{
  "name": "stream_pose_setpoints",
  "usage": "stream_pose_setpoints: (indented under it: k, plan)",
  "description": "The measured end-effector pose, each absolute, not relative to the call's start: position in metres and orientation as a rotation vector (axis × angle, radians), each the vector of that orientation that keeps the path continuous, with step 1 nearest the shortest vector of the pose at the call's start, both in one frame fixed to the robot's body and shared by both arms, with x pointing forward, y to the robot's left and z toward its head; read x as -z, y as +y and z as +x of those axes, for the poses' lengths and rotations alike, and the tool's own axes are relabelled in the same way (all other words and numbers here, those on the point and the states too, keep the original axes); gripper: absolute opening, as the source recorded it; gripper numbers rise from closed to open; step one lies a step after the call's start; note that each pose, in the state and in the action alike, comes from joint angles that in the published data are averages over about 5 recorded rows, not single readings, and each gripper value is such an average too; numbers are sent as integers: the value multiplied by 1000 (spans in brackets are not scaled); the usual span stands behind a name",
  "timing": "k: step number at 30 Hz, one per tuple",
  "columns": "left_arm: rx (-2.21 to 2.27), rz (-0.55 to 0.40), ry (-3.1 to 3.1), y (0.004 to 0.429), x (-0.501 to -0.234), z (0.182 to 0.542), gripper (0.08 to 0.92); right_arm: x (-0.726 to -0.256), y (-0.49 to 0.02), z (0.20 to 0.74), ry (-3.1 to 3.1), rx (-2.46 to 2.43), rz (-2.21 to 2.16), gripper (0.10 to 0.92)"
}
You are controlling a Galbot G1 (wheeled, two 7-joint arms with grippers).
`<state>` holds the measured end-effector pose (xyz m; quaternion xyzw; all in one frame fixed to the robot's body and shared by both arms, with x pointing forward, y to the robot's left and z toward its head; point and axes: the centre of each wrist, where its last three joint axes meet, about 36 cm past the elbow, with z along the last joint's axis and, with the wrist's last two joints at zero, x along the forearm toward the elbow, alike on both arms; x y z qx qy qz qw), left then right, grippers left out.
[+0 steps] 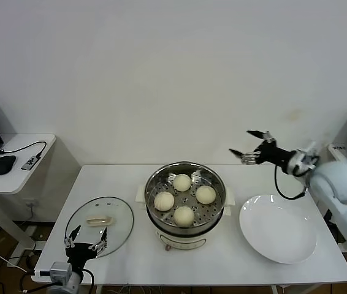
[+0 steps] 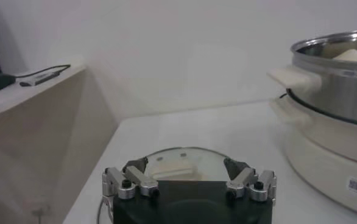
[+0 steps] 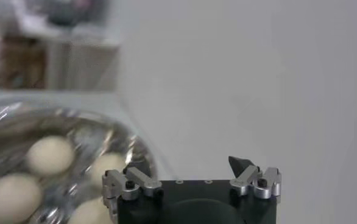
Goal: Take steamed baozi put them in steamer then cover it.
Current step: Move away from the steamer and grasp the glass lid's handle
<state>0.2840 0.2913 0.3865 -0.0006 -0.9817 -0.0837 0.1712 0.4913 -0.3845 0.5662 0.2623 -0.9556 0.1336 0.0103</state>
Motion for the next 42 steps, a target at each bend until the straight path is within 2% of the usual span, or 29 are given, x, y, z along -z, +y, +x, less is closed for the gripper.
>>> stream_pose_setpoints:
  k: [13, 19, 25, 32, 42]
  plan:
    - [554, 57, -2807, 311, -371, 300, 823, -440, -399, 383, -3130, 151, 255, 823]
    - [992, 104, -2747, 322, -354, 312, 823, -414, -405, 351, -3125, 238, 73, 823]
    - [1538, 135, -2555, 328, -323, 323, 823, -401, -403, 333, -3116, 292, -22, 823]
    - [1934, 87, -2313, 336, -295, 324, 823, -390, -402, 316, -3102, 325, -102, 823]
    - [2144, -15, -2200, 336, -273, 325, 823, -377, -396, 304, -3089, 342, -157, 823]
